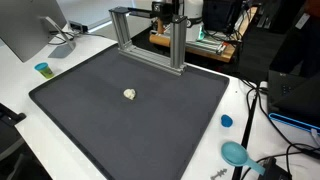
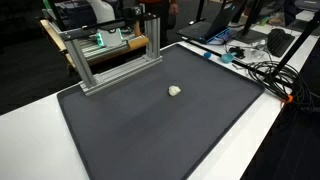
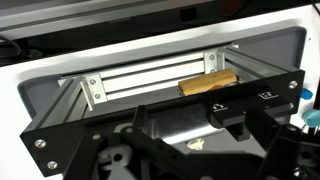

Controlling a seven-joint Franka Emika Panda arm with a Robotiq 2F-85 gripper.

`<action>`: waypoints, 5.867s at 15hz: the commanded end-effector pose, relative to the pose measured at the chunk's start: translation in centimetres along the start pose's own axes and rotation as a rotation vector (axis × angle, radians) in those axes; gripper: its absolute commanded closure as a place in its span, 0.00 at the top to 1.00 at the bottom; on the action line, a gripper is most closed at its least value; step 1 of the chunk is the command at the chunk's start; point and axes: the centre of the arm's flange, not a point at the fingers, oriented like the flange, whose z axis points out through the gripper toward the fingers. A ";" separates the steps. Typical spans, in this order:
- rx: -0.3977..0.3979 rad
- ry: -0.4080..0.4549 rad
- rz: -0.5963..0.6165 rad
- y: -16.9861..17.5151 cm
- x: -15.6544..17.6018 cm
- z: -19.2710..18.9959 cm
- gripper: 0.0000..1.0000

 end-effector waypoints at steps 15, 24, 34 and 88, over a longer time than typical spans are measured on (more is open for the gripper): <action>-0.212 0.206 0.078 -9.3 0.6 2.4 1.00; -0.050 0.178 -0.038 -14.1 1.4 4.4 1.00; -0.082 0.158 -0.061 -13.6 1.7 4.8 1.00; -0.192 0.028 -0.109 -13.9 3.1 8.1 0.77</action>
